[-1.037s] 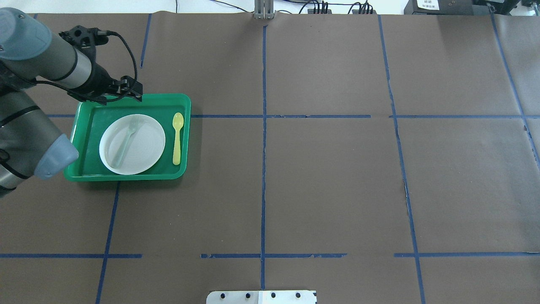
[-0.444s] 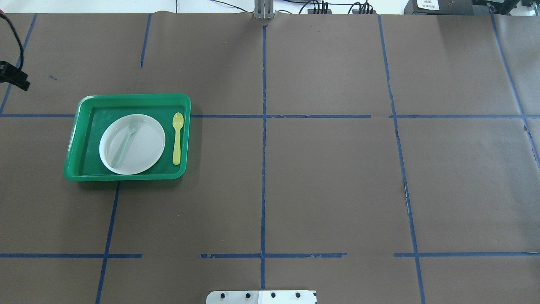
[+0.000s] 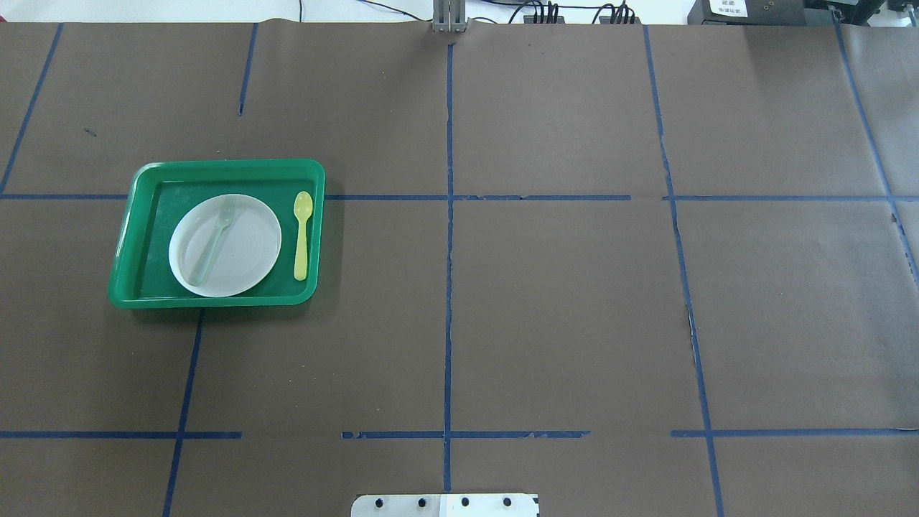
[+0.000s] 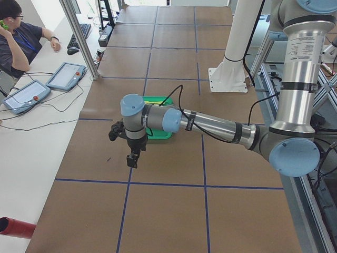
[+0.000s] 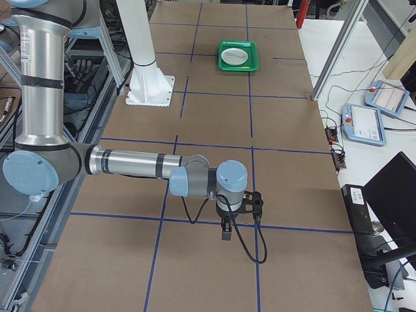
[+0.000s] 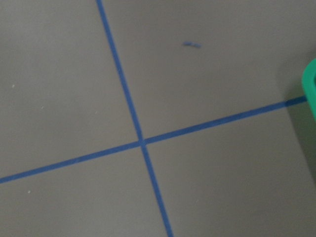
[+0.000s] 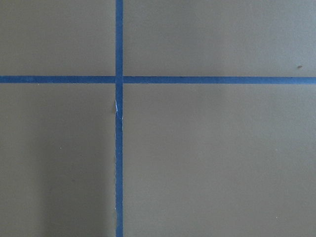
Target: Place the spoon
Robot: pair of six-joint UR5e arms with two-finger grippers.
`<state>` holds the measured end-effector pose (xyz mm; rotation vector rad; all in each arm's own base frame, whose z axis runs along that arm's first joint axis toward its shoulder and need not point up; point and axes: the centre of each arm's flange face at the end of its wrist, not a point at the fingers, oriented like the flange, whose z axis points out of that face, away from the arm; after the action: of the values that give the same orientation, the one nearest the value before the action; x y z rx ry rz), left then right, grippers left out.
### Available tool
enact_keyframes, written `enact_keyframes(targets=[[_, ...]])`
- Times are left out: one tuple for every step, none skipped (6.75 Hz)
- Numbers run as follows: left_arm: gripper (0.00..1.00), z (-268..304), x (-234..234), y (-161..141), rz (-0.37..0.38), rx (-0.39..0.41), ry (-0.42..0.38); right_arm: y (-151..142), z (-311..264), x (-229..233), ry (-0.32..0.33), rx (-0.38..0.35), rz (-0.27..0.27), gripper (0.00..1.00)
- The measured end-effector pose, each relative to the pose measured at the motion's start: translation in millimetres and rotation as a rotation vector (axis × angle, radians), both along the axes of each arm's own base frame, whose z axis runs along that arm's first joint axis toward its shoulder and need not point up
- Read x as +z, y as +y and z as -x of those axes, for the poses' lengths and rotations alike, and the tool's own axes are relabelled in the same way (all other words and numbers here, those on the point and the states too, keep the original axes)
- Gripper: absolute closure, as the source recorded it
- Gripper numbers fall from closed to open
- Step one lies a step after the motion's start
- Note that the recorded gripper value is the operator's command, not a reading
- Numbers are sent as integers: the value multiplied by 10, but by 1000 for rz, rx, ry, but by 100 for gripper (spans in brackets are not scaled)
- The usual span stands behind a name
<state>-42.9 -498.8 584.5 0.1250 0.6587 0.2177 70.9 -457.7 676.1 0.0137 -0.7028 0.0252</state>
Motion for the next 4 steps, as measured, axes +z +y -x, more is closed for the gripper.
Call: enact_keyframes(targets=[[0,196,208,206,31,-16,13,2,0,3,0,0,1,0],[0,268,344,349,60,-25,19,3,0,3,0,0,1,0],[0,290,433,442,83,-28,20,3,0,2,0,0,0,0],[0,293,470,481,91,-28,21,1,0,0,0,0,-1,0]])
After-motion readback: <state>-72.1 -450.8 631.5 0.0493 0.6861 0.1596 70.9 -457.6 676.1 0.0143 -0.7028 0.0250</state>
